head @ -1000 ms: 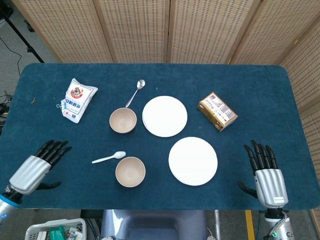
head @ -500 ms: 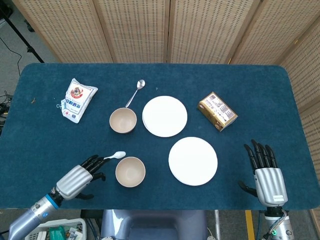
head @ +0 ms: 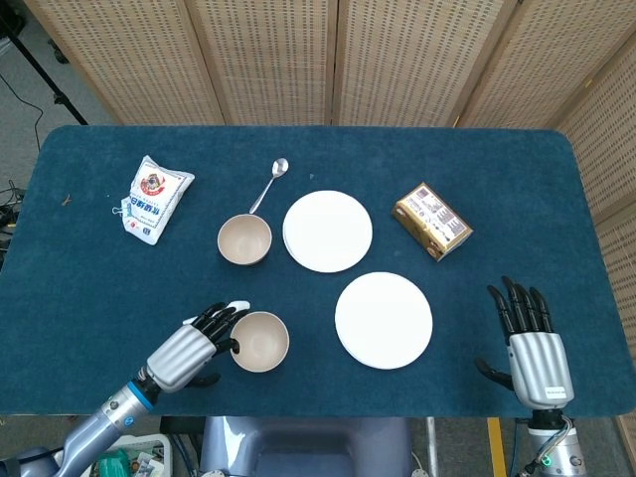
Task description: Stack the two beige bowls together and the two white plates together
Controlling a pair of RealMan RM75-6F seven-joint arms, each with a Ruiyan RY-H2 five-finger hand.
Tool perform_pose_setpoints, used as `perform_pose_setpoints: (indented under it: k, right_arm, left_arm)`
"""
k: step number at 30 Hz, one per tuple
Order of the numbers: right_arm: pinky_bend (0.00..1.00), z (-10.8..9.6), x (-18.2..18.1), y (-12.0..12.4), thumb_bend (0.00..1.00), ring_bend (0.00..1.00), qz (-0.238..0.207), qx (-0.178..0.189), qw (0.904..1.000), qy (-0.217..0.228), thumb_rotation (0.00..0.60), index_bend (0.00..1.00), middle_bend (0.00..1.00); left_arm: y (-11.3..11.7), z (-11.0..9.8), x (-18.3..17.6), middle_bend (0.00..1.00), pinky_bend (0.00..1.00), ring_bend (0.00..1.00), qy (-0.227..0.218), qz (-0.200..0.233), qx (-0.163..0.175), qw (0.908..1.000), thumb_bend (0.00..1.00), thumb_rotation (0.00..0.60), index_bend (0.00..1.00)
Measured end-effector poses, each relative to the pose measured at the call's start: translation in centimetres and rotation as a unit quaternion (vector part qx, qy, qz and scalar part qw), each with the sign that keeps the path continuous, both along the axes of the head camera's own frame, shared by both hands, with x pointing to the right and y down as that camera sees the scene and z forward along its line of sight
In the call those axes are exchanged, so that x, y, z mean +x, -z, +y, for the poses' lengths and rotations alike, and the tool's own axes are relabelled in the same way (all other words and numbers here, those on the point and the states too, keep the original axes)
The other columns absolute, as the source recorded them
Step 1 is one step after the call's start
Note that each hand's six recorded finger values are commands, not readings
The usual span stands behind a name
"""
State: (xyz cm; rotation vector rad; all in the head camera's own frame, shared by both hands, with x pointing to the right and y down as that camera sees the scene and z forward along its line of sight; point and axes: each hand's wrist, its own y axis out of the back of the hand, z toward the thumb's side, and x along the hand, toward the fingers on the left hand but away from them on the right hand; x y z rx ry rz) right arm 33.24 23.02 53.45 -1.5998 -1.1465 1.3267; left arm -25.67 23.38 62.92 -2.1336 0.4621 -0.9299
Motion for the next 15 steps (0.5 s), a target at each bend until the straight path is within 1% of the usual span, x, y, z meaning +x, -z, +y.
perform_pose_setpoints:
  k: [6,9,12,15]
  right_arm:
    - [0.00,-0.1,0.3,0.1,0.00,0.00,-0.004,0.000,1.0000,-0.006,0.600,0.02,0.00]
    - [0.00,-0.2,0.4,0.1,0.00,0.00,-0.006,0.000,1.0000,-0.008,0.600,0.01,0.00]
    - [0.00,-0.3,0.5,0.1,0.00,0.00,-0.008,0.000,0.9999,-0.009,0.600,0.01,0.00]
    - [0.00,-0.3,0.6,0.1,0.00,0.00,-0.008,-0.001,0.9999,-0.011,0.600,0.01,0.00]
  left_arm:
    - [-1.1,0.0,1.2,0.00,0.00,0.00,-0.009,-0.014,0.005,0.9998,0.21,0.600,0.43]
    - [-1.5,0.1,1.7,0.00,0.00,0.00,-0.013,-0.019,0.007,0.9997,0.23,0.600,0.46]
    - [-2.1,0.1,2.1,0.00,0.00,0.00,-0.015,-0.023,0.004,0.9996,0.27,0.600,0.49]
    - [-2.6,0.1,2.7,0.00,0.00,0.00,-0.016,-0.024,0.002,0.9996,0.34,0.600,0.54]
